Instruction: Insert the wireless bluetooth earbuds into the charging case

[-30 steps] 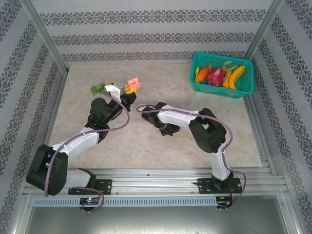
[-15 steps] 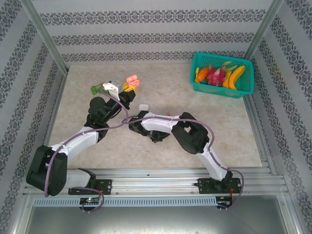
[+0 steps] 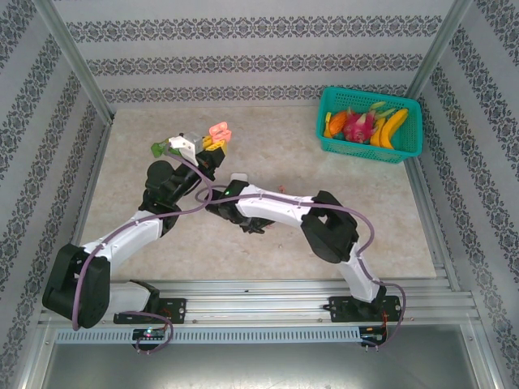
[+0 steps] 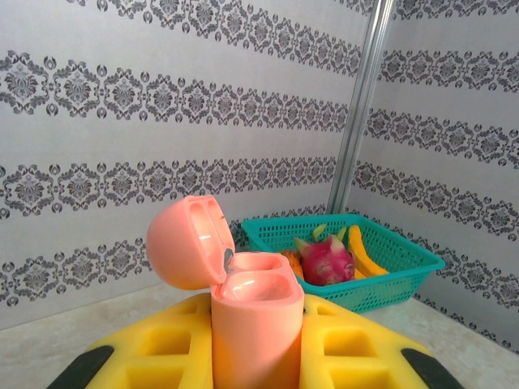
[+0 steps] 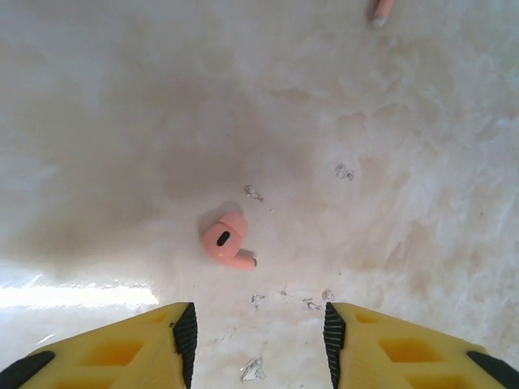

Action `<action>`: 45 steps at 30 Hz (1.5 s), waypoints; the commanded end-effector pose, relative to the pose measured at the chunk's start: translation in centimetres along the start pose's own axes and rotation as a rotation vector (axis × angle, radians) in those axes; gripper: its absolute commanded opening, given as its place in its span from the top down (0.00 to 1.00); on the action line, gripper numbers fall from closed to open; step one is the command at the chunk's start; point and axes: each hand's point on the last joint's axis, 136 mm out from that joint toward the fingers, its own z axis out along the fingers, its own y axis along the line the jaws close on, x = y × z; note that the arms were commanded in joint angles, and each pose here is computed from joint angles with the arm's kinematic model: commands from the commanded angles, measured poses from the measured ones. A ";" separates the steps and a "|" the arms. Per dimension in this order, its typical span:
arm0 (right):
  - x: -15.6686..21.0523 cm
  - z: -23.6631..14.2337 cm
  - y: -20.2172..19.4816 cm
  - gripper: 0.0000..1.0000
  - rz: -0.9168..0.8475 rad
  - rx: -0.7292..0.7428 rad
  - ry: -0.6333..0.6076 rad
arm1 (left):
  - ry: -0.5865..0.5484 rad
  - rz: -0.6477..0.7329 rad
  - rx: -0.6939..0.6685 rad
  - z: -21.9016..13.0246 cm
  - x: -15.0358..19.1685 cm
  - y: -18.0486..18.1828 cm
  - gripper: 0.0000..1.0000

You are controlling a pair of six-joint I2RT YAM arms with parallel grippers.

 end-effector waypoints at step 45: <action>3.0 5.6 -1.5 0.50 0.203 -0.326 0.080 | 0.012 0.021 0.004 -1.1 -1.8 -0.4 1.00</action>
